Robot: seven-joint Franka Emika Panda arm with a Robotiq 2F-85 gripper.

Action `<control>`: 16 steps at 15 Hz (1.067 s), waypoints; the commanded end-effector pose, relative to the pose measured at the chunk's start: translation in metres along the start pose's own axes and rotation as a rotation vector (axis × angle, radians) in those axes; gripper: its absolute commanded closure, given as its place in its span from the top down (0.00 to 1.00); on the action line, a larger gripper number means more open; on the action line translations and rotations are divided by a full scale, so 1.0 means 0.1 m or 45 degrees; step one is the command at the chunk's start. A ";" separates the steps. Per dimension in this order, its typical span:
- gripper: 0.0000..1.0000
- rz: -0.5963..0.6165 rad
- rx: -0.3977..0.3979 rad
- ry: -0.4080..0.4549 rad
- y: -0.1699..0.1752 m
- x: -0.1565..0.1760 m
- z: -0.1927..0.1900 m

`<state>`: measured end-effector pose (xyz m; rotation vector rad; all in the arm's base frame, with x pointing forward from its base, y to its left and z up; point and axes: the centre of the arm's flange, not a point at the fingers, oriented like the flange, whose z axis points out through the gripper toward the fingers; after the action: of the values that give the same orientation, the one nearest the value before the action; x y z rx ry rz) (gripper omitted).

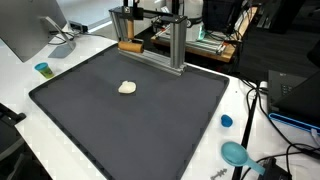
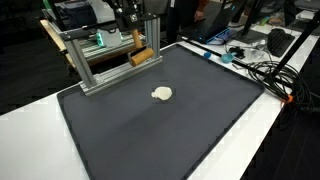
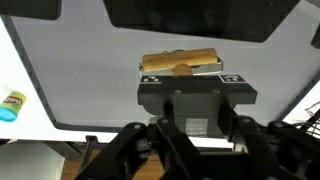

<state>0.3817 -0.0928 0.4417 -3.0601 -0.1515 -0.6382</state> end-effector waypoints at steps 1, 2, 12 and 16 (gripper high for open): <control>0.21 0.100 -0.028 0.055 -0.42 -0.01 -0.25; 0.21 0.131 -0.056 0.066 -0.52 0.00 -0.31; 0.21 0.197 -0.126 -0.056 -0.83 -0.05 -0.33; 0.21 0.179 -0.080 -0.113 -0.87 -0.15 -0.35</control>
<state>0.3541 -0.0094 0.4623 -3.1420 0.1186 -0.5362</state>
